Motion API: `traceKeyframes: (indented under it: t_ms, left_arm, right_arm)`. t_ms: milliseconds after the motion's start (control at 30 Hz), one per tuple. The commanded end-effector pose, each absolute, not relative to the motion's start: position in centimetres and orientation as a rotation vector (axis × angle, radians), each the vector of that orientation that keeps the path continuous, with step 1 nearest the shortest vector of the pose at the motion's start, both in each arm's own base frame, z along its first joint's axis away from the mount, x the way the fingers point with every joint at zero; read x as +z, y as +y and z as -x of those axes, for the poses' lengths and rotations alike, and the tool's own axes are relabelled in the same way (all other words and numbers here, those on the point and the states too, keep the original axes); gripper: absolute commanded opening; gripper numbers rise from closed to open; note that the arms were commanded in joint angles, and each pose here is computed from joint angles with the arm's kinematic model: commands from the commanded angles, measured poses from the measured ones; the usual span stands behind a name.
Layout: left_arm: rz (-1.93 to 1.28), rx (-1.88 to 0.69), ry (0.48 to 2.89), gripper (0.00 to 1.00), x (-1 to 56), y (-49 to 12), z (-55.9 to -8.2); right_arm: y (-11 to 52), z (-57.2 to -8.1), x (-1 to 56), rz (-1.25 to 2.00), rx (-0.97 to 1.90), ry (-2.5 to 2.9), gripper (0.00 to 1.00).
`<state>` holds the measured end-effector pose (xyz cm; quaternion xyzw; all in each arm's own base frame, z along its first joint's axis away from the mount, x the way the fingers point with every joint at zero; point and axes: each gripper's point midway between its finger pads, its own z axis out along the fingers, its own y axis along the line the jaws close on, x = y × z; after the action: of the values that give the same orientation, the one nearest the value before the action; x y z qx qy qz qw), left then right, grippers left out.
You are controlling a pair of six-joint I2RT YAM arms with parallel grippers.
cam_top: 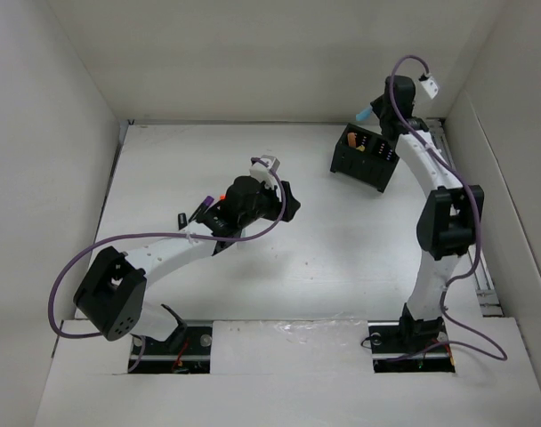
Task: Sort the stationery into containers
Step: Place the stationery in the storage box.
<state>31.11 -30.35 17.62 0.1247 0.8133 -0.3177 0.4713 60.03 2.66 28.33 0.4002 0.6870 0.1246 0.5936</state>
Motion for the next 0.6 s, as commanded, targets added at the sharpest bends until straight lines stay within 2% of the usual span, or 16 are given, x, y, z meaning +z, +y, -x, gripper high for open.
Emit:
traceKeyframes:
  t_ms: [0, 300, 367, 500, 533, 567]
  left_arm:
    - [-0.285, -0.783, 1.956, 0.64, 18.6, -30.3, -31.3]
    - [-0.282, -0.797, 1.959, 0.62, 18.7, -30.6, -31.4]
    - [-0.275, -0.787, 1.958, 0.62, 18.7, -30.5, -31.5]
    - [-0.263, -0.765, 1.969, 0.62, 18.4, -30.1, -31.7]
    - [-0.244, -0.742, 1.966, 0.62, 18.4, -29.8, -32.0]
    - [-0.234, -0.729, 1.964, 0.62, 18.4, -29.7, -32.2]
  right_arm:
    - [1.2, -59.0, 25.8, -0.946, 0.05, 1.654, 0.07]
    - [1.1, -57.7, 22.9, -0.931, -0.032, 1.688, 0.07]
    - [1.8, -57.4, 22.6, -0.917, -0.056, 1.694, 0.1]
    - [2.9, -57.2, 22.3, -0.905, -0.075, 1.707, 0.37]
    - [3.5, -57.0, 22.5, -0.905, -0.06, 1.706, 0.5]
    - [3.5, -57.0, 23.4, -0.906, -0.045, 1.686, 0.55]
